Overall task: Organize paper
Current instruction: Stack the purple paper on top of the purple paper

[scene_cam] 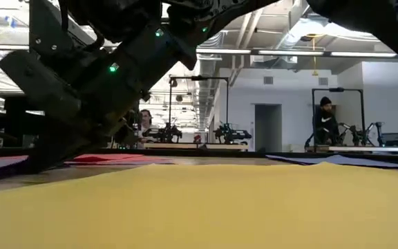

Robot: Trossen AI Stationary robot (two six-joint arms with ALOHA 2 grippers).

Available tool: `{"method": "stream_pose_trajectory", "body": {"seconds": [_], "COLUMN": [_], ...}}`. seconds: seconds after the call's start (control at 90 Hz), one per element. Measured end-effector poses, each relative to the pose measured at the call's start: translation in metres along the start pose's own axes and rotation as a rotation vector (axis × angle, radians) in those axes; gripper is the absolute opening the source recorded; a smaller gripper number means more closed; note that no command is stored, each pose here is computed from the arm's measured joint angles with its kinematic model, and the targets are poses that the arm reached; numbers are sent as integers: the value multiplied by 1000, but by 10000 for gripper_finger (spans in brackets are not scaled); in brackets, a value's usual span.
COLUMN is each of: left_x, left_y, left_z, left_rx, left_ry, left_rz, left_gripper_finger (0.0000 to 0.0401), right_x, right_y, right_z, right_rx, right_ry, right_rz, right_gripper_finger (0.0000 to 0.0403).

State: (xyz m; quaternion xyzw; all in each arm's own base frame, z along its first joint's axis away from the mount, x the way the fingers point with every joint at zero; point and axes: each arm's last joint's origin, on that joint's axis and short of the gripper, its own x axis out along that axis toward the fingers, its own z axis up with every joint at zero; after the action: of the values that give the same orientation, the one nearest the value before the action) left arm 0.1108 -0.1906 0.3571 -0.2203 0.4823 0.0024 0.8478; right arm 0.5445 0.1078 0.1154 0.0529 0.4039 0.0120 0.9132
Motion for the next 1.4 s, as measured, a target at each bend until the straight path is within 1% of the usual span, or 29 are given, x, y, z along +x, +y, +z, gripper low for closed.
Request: {"method": "stream_pose_trajectory", "body": {"seconds": [0.167,0.256,0.356,0.556,0.656,0.811,0.9,1.067,1.167,1.278,1.4], "left_x": [0,0,0,0,0,0,0,0,0,0,0], "left_y": [1,1,3,2,2,2,2,1,1,0,1], "left_z": [0,0,-1,0,0,0,0,0,0,0,0], "left_rx": [7,15,20,45,44,44,36,12,8,7,7], "left_ry": [1,3,6,6,5,5,3,2,1,1,1], "left_rz": [6,15,25,24,23,23,18,13,8,7,8], "left_gripper_finger": [108,108,108,108,108,108,108,108,108,108,108], "right_x": [-19,-33,-42,-42,-34,-27,-17,-10,-7,-6,-6], "right_y": [8,19,42,98,111,121,121,119,116,111,111], "right_z": [6,8,4,-18,-28,-31,-39,-36,-31,-30,-31], "right_rx": [-12,3,28,-58,-20,-5,31,65,124,138,138], "right_ry": [30,57,79,68,63,6,23,-30,-71,-69,-59], "right_rz": [-9,-3,25,112,127,151,148,179,195,176,190], "right_gripper_finger": [0,0,0,0,0,0,0,0,0,0,0]}}
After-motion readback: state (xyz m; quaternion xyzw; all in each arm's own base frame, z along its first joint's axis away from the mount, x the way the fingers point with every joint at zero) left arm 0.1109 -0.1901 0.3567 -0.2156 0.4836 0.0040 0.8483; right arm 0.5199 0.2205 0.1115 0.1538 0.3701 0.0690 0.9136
